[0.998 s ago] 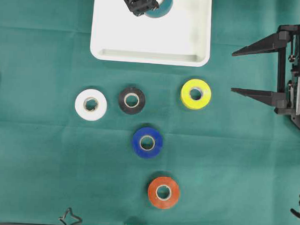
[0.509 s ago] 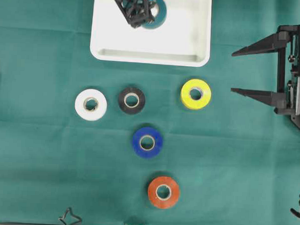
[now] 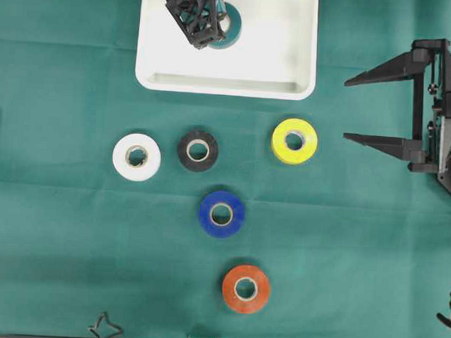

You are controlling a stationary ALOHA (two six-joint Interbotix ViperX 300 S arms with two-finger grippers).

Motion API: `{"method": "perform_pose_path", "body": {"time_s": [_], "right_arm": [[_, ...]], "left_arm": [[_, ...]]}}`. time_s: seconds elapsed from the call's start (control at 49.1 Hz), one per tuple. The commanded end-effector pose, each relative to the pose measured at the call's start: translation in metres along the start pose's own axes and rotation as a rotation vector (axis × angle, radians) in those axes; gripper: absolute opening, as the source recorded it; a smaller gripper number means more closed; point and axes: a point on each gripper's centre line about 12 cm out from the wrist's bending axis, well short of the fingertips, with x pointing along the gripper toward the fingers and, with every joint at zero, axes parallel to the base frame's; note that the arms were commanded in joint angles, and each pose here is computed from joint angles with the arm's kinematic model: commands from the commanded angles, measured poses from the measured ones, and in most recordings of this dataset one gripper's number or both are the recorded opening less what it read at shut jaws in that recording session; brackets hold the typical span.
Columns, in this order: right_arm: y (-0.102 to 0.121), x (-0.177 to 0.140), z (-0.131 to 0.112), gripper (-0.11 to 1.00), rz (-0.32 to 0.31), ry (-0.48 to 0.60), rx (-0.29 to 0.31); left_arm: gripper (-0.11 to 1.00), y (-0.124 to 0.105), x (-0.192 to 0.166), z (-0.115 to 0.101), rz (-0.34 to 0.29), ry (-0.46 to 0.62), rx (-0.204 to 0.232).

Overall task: Pick up the tape from a random location and place it into the white case.
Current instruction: 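Lower the teal roll into the white tray and open the left gripper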

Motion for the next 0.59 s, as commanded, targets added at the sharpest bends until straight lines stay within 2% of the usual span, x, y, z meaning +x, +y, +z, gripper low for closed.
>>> {"method": "perform_pose_path", "body": {"time_s": [0.0, 0.224, 0.57], "right_arm": [[0.000, 0.000, 0.011, 0.91, 0.001, -0.031, 0.001], [0.000, 0.000, 0.011, 0.91, 0.001, -0.031, 0.001], [0.000, 0.000, 0.011, 0.91, 0.001, -0.031, 0.001]], "left_arm": [[0.20, 0.003, -0.003, 0.006, 0.005, -0.030, -0.007], [0.20, 0.008, 0.017, -0.001, 0.009, -0.008, -0.015], [0.20, 0.009, 0.019, -0.002, 0.006, -0.008, -0.019]]}}
